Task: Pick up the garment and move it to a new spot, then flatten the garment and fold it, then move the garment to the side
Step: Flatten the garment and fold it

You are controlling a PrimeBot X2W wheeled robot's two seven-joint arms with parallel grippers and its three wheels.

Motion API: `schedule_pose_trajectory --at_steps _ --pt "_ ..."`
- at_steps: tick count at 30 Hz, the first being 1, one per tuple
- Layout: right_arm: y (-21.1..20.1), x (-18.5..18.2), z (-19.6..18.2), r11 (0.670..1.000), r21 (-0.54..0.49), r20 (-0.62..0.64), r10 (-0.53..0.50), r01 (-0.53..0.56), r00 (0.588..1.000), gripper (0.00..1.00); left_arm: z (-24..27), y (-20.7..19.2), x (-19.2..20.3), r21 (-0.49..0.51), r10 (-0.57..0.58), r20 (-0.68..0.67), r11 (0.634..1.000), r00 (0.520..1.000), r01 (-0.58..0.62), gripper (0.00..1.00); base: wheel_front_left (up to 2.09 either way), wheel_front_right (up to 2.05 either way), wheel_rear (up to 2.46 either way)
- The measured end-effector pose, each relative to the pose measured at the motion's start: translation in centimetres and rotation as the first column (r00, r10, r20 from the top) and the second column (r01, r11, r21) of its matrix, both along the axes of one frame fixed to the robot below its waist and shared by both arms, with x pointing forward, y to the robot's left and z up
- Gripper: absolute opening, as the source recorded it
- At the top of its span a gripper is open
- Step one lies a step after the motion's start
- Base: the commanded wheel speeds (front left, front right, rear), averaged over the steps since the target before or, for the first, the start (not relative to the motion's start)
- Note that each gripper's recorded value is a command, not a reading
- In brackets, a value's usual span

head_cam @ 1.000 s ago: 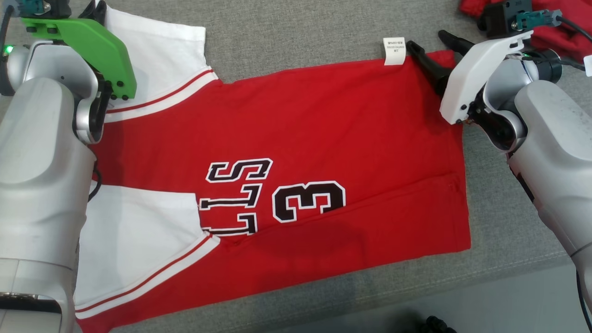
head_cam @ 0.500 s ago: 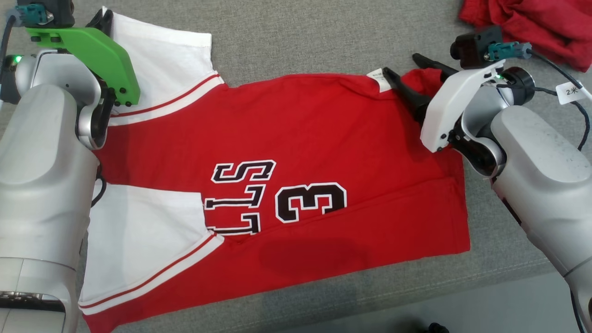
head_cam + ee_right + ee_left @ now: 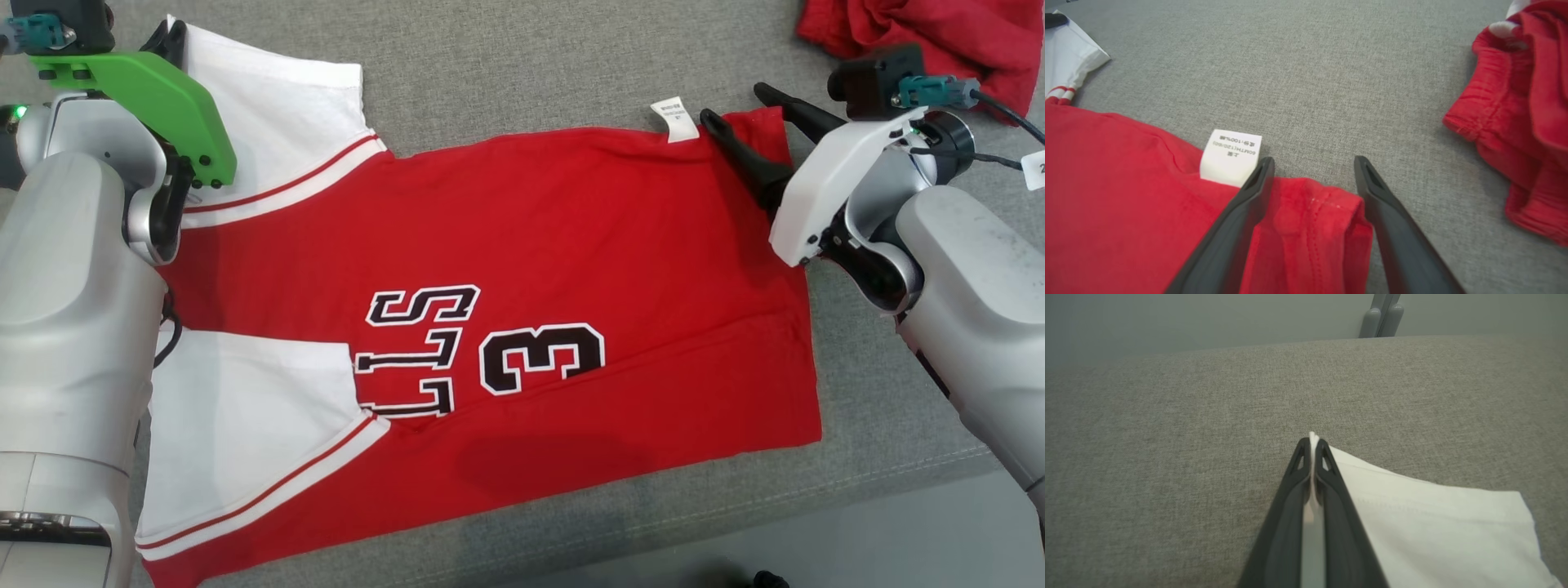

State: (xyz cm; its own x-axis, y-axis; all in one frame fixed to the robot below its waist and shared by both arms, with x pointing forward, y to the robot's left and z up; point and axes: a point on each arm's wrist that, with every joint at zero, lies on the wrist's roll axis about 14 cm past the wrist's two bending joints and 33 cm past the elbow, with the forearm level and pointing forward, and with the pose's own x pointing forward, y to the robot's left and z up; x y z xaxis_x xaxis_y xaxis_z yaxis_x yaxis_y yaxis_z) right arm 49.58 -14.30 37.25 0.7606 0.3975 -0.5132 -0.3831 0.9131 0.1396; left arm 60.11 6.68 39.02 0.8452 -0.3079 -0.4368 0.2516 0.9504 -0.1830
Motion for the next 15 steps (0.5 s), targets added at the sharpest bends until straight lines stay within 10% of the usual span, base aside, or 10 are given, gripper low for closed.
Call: schedule_pose_trajectory --at_steps 9,15 --pt "0.3 -1.8 -1.2 1.000 0.024 -0.053 0.000 0.001 0.999 1.00 0.1 0.0 0.2 -0.005 0.001 -0.001 1.000 1.000 -0.001 0.00 0.00 0.00 0.00" --pt "-0.1 -1.8 -1.3 1.000 0.019 -0.056 -0.006 0.007 0.998 0.00 0.4 0.0 0.5 -0.012 0.000 0.008 1.000 1.000 0.000 0.00 0.00 0.00 0.00"
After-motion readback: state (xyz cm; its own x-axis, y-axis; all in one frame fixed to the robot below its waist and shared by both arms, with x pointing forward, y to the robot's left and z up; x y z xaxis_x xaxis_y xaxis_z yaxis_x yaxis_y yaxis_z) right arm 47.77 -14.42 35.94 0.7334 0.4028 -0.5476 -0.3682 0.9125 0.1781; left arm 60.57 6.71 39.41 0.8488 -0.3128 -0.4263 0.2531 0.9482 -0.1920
